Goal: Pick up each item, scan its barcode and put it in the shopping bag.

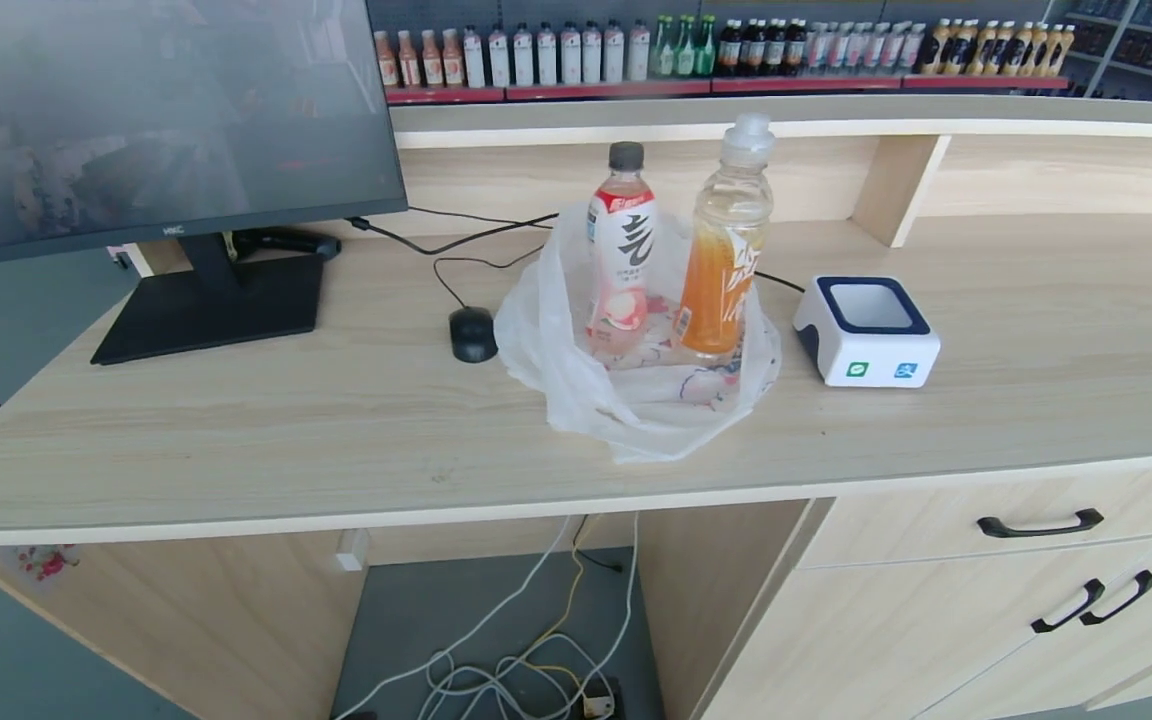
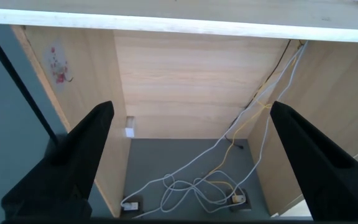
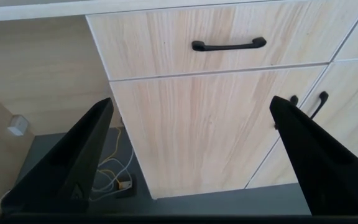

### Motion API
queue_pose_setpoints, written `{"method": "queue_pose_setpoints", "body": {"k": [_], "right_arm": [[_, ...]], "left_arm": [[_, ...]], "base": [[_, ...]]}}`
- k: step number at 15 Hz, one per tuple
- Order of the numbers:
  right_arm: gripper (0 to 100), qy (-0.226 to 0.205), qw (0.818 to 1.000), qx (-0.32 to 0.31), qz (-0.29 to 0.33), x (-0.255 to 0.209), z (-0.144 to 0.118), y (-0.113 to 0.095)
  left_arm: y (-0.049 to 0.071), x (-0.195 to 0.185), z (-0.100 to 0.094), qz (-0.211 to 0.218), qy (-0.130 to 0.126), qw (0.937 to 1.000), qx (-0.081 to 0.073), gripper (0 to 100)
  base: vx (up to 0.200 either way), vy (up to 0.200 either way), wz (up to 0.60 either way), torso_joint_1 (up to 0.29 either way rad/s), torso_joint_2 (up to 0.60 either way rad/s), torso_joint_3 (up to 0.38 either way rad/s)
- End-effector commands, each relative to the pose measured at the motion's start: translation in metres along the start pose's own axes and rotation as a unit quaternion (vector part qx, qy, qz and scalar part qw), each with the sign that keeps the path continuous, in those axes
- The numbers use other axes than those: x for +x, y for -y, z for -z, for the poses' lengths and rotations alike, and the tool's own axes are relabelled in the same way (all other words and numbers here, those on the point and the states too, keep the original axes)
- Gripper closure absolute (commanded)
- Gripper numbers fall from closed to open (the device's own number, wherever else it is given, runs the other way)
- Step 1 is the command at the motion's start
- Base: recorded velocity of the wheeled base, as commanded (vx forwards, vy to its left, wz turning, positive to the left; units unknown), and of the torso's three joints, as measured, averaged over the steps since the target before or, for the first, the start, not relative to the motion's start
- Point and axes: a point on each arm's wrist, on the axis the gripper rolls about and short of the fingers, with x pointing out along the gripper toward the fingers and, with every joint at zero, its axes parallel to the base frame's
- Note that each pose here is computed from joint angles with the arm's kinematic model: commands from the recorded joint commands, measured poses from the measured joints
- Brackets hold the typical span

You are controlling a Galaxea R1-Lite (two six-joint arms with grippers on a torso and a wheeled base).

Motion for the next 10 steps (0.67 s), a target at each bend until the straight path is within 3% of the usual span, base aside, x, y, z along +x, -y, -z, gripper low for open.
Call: {"method": "queue_pose_setpoints", "body": {"k": [1, 10], "right_arm": [[0, -0.001, 1.0, 0.0, 0.0, 0.0002, -0.0002, 0.0], [0, -0.001, 1.0, 0.002, 0.0, 0.0002, -0.0002, 0.0]], "left_arm": [[0.0, 0.0, 0.0, 0.0, 0.0, 1.0, -0.001, 0], [0.0, 0.0, -0.0003, 0.0, 0.002, 1.0, -0.001, 0]], "base": [[0.0, -0.2, 0.0, -0.007, 0.0, 0.002], [0.0, -0.2, 0.0, 0.005, 0.0, 0.001]]}}
